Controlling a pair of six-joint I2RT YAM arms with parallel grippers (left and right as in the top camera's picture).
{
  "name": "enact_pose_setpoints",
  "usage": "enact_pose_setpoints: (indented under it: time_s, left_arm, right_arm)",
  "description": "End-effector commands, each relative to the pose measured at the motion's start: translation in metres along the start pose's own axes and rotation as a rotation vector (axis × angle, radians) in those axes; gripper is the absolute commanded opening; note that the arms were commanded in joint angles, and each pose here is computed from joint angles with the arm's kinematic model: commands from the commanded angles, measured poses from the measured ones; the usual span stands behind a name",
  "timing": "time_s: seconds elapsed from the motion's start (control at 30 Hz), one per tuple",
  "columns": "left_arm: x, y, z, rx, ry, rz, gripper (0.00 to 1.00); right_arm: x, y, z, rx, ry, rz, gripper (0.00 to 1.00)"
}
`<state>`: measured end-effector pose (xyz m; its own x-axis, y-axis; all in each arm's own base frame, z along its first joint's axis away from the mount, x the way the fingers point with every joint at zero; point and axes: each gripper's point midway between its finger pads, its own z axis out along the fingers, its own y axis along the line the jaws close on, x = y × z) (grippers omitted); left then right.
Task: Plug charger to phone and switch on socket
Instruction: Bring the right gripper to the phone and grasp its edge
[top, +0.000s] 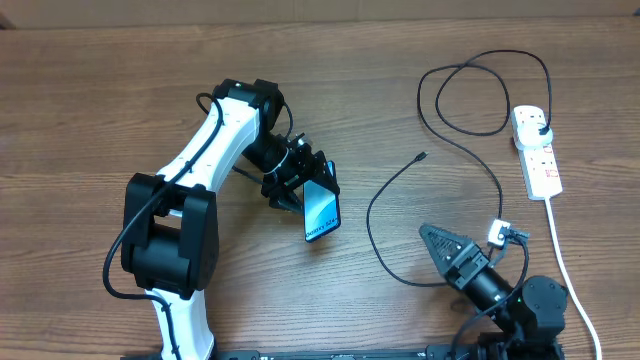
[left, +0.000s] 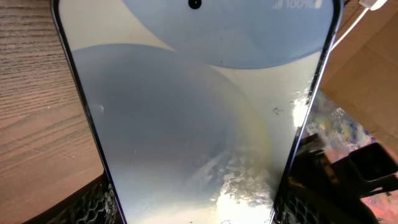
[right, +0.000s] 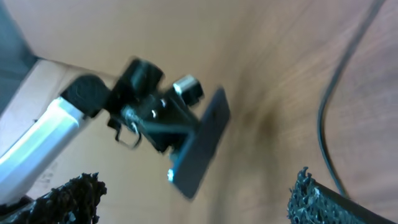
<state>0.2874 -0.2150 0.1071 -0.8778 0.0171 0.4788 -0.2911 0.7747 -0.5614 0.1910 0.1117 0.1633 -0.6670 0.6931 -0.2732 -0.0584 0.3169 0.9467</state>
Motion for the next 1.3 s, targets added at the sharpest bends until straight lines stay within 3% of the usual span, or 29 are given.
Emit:
enact_pose_setpoints:
  time_s: [0.0,0.23,0.63,0.87,1.0,1.1,1.27]
  left_arm:
    - [0.000,-0.017,-0.007,0.073,0.002,-0.009,0.71]
    - [-0.004,-0.020,-0.007,0.088,-0.010,-0.010,0.71]
    - [-0.008,-0.025,-0.008,0.113,-0.021,-0.033,0.71]
    - [-0.008,-0.027,-0.008,0.121,-0.017,-0.043,0.72]
    - [-0.008,-0.033,-0.009,0.155,-0.014,-0.030,0.71]
    - [-0.010,-0.036,-0.009,0.169,-0.017,-0.040,0.71]
    - [-0.011,-0.041,-0.010,0.196,-0.014,-0.032,0.71]
  right_arm:
    - [0.007,0.045,-0.016,-0.069,0.048,-0.001,0.99]
    - [-0.006,0.096,-0.028,-0.069,0.037,-0.010,0.99]
    - [-0.046,0.101,0.021,0.177,0.098,-0.177,0.99]
    - [-0.014,0.074,0.049,0.437,0.131,-0.192,0.99]
    - [-0.001,0.063,0.052,0.564,0.005,-0.237,1.00]
    - [0.009,0.070,0.056,0.558,-0.086,-0.265,1.00]
    - [0.039,0.074,0.079,0.514,-0.078,-0.252,1.00]
